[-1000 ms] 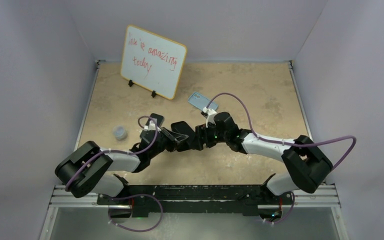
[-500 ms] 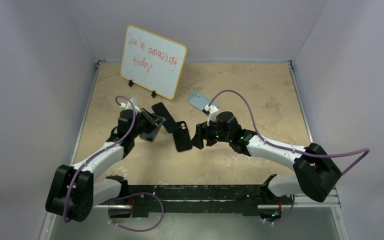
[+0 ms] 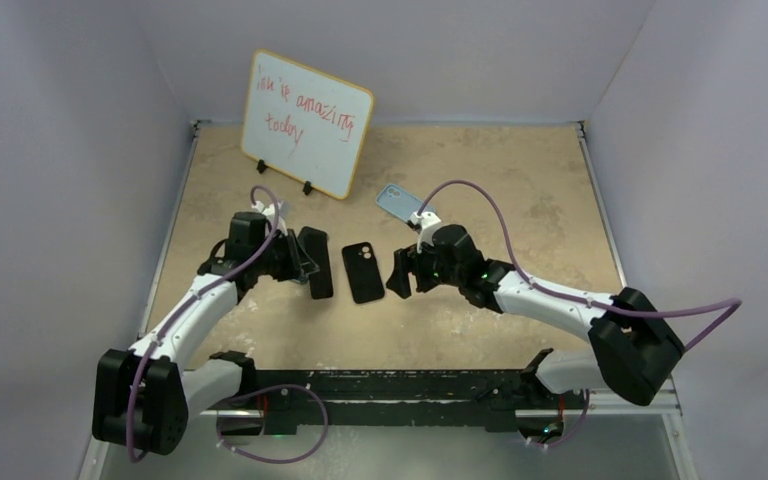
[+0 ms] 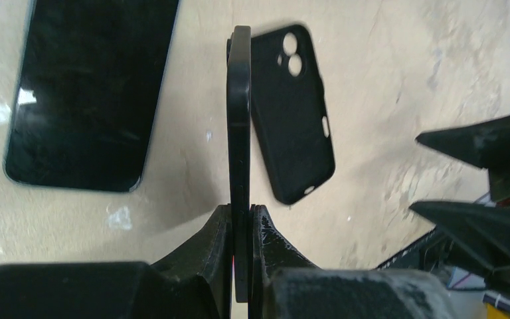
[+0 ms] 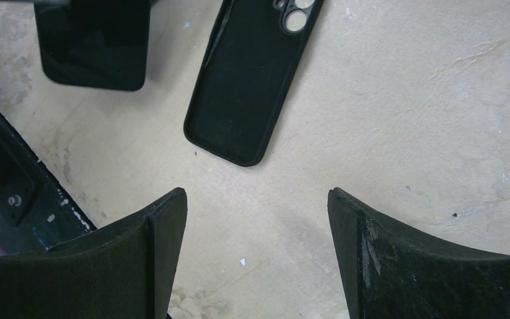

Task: Take the phone out of the phone case
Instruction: Place the phone at the center of the board.

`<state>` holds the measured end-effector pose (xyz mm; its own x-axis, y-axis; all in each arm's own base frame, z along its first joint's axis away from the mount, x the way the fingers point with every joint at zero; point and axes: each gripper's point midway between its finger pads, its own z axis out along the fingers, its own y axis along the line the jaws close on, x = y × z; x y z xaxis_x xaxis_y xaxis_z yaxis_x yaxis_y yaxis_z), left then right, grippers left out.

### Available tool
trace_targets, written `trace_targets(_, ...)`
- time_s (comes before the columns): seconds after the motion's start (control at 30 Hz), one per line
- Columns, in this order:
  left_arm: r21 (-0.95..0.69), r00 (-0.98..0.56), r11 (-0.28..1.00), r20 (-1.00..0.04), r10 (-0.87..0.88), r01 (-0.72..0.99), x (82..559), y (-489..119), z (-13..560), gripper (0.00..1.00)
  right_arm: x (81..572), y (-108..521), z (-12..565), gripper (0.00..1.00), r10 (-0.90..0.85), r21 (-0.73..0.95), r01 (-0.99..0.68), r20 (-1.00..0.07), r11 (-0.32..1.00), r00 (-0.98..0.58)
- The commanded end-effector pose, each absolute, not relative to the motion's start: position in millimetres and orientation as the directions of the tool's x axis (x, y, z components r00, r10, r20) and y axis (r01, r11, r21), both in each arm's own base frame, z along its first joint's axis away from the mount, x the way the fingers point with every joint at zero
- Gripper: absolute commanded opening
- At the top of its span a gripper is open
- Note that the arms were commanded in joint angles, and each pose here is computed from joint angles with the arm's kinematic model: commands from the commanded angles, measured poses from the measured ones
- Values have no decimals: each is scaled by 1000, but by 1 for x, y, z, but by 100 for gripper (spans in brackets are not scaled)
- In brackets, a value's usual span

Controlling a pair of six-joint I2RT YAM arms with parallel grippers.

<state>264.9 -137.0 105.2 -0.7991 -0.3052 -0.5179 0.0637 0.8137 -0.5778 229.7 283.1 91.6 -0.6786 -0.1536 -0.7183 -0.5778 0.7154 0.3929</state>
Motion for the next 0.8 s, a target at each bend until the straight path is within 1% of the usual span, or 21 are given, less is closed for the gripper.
trace_targets(0.0, -581, -852, 802, -482, -203, 138, 237, -142, 97, 0, 234, 281, 93, 79, -170, 349, -583, -736, 733, -655)
trace_targets(0.1, -627, -868, 763, -456, -196, 157, 230, -151, 98, 0, 233, 282, 92, 78, -172, 352, -585, -734, 731, -657)
trace_targets(0.27, -677, -899, 725, -386, -206, 125, 222, -159, 85, 0, 232, 283, 91, 78, -172, 357, -586, -732, 728, -659)
trace_targets(0.43, -687, -914, 725, -325, -241, 53, 216, -158, 66, 0, 231, 282, 91, 78, -171, 358, -584, -731, 728, -661)
trace_targets(0.57, -682, -918, 730, -305, -251, 27, 218, -157, 58, 0, 231, 283, 91, 78, -172, 359, -585, -729, 727, -662)
trace_targets(0.77, -666, -923, 746, -276, -269, -18, 217, -153, 46, 23, 230, 280, 85, 78, -174, 354, -575, -724, 737, -668)
